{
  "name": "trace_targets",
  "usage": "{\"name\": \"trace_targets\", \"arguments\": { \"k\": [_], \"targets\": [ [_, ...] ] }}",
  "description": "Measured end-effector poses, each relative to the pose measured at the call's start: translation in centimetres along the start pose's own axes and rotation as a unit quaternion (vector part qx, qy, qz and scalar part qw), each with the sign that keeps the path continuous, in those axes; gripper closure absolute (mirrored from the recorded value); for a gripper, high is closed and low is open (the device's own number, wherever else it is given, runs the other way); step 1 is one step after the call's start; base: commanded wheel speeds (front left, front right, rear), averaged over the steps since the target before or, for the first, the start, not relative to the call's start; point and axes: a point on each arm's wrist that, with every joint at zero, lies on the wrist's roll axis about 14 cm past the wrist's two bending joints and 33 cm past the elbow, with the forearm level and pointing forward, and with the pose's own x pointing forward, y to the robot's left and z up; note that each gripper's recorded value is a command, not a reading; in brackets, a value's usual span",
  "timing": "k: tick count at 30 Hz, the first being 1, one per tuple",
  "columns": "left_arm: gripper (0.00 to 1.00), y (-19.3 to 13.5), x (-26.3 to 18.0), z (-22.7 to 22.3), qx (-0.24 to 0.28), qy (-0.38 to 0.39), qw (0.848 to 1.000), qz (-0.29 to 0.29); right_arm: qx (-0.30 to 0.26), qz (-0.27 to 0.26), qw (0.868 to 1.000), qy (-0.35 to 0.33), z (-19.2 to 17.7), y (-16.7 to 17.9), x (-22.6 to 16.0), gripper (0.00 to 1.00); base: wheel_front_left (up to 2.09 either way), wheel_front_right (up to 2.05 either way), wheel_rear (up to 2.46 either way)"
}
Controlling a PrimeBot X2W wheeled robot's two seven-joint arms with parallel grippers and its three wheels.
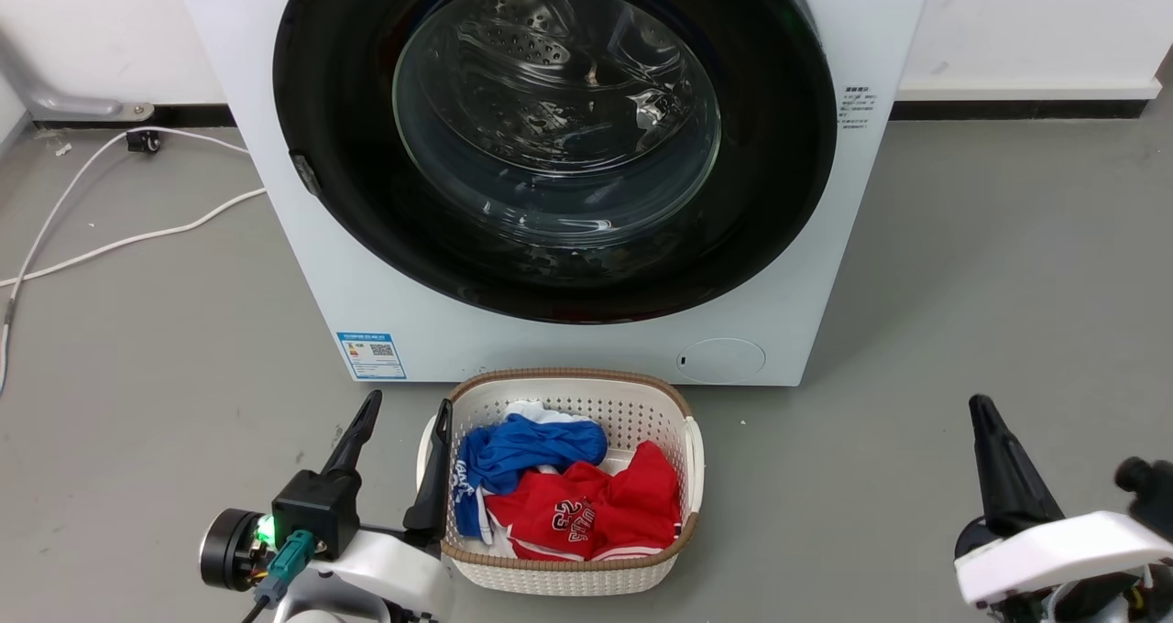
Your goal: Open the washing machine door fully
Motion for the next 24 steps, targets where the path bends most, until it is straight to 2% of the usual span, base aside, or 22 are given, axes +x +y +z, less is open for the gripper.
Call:
{"name": "trace_targets", "arguments": {
  "k": [2,4,7,10,13,17,24],
  "targets": [
    [0.00,0.0,0.0,0.0,0.000,-0.001,1.000,0.001,0.102,0.002,0.995,-0.016,0.5,0.2,0.2,1.00,0.00,0.00,0.00],
    [0.00,0.1,0.0,0.0,0.000,0.000,1.000,0.002,0.191,0.008,0.981,-0.036,1.5,0.4,0.5,1.00,0.00,0.00,0.00],
    [0.00,0.0,0.1,-0.1,0.000,0.000,1.000,0.003,0.315,0.007,0.948,-0.052,2.2,-0.1,0.7,1.00,0.00,0.00,0.00],
    [0.00,0.0,0.3,-0.1,-0.001,0.000,1.000,0.003,0.407,0.007,0.911,-0.064,2.8,-0.8,1.1,1.00,0.00,0.00,0.00],
    [0.00,0.1,0.8,-0.2,-0.009,0.000,1.000,0.007,0.459,0.017,0.885,-0.074,3.9,-1.2,2.2,1.00,0.00,0.00,0.00],
    [0.00,0.0,2.0,-0.2,-0.011,-0.005,1.000,0.005,0.494,0.017,0.866,-0.074,4.3,-2.2,4.0,1.00,0.00,0.00,0.00],
    [0.00,-0.3,4.8,-0.7,-0.014,-0.009,1.000,0.000,0.518,0.017,0.854,-0.051,4.4,-4.3,9.4,1.00,0.00,0.00,0.00]
  ]
}}
